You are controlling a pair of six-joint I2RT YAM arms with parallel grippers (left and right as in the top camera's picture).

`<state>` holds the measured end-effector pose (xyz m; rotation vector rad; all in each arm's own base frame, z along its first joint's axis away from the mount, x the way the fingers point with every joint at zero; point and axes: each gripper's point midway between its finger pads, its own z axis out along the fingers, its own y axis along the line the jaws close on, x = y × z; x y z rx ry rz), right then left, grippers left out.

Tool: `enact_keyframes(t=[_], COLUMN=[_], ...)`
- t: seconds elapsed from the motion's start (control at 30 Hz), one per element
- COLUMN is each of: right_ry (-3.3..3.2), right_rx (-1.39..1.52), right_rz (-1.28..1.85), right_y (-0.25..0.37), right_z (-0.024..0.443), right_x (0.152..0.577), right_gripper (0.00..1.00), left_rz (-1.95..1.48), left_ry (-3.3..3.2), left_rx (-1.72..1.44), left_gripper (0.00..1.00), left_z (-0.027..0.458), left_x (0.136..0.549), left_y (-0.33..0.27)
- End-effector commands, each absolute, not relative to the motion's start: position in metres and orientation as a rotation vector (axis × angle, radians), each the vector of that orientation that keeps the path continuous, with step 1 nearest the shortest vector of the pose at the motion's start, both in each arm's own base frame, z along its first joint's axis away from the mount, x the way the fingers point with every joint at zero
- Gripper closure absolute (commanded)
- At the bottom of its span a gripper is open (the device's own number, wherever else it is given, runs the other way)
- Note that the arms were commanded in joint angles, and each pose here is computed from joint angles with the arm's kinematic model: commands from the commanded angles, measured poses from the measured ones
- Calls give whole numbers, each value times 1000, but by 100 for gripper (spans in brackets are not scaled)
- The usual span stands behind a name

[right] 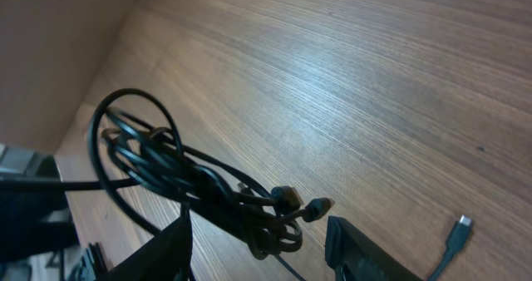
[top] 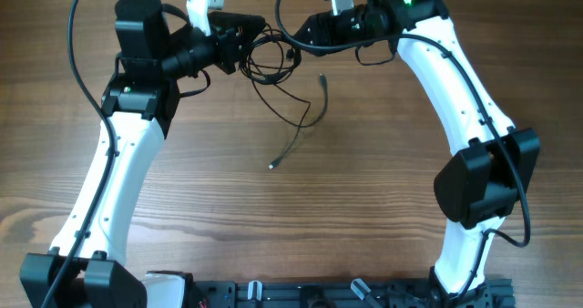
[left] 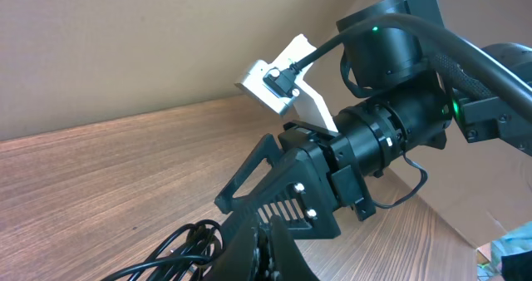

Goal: Untangle cables

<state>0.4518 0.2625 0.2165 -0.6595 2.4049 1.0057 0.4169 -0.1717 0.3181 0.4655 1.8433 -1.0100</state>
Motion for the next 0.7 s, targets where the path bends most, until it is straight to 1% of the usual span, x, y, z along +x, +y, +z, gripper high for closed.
enact_keyframes(t=[0.0,0.07,0.1,0.13,0.27,0.5,0.6,0.67], right_ry=[2346,2346,2345,2344,2331,2360,2370,2372], right_rx=[-761,-762,-762,-762,-794,-797,-797,-798], right_rz=[1039,1039,1039,1038,1027,1070,1073,1074], right_y=[269,269,269,269,270,274,275,276], right_z=[217,217,217,217,215,197,190,188], right_x=[449,449,449,449,449,450,451,452], right_gripper=[48,50,56,58,57,54,55,57], left_rz=[-994,-996,-995,-995,-992,-990,-989,-988], left_ry=[1813,1812,1808,1807,1800,1794,1789,1787], left_rx=[472,470,472,472,475,477,479,480], left_gripper=[96,96,96,96,96,96,96,96], left_z=[330,331,331,332,333,334,335,336], left_x=[414,414,414,414,414,415,415,415], left_y=[-169,-169,-169,-169,-169,-169,-169,-169])
